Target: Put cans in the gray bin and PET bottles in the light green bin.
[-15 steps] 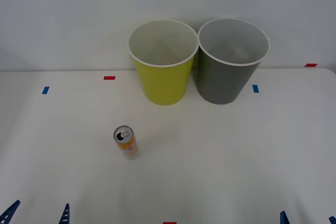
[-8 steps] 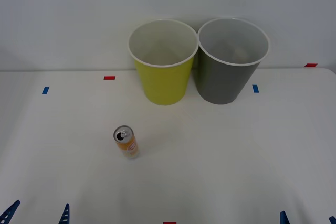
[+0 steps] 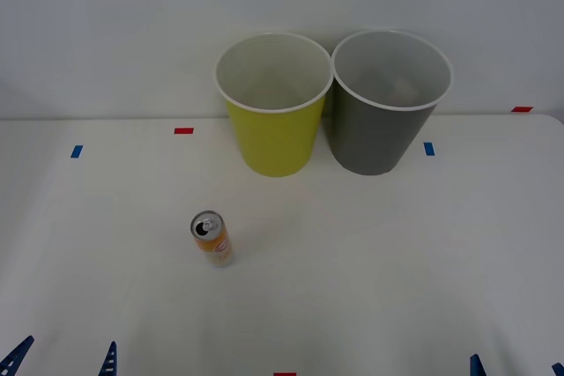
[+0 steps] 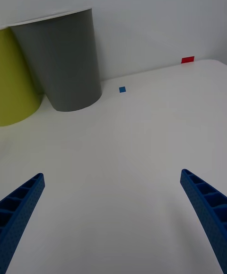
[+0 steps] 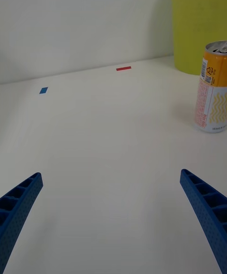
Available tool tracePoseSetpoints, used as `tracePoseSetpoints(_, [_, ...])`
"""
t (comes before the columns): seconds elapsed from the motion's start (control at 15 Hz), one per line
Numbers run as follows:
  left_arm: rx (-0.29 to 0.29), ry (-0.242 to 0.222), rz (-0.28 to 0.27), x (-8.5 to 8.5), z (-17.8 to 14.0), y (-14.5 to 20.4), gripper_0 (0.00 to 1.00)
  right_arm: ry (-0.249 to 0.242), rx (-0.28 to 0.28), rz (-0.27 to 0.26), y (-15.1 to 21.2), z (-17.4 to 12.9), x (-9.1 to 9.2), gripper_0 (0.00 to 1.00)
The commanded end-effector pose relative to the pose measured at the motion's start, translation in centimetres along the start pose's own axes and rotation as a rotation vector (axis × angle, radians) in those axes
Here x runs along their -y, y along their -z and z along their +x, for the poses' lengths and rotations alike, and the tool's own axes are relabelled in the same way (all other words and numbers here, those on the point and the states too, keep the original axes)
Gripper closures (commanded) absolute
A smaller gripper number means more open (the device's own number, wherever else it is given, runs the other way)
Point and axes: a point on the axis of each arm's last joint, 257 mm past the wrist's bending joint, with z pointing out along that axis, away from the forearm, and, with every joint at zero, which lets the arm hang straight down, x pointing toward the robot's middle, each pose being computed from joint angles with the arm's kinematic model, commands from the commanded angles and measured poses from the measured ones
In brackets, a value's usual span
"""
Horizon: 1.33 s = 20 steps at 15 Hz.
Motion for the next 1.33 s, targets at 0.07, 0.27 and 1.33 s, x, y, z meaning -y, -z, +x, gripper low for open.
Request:
tracePoseSetpoints(0.07, [0.000, 0.000, 0.000, 0.0, 0.0, 0.0, 0.00, 0.000, 0.000, 0.000, 0.0, 0.0, 0.0, 0.00])
tracePoseSetpoints(0.27, [-0.056, -0.011, 0.020, 0.2, 2.6, 0.6, 0.00, 0.000, 0.000, 0.000, 0.0, 0.0, 0.0, 0.00])
tracePoseSetpoints(1.33, [0.202, -0.054, 0.426, 4.4, -1.2, -3.1, 0.00, 0.000, 0.000, 0.000, 0.0, 0.0, 0.0, 0.00])
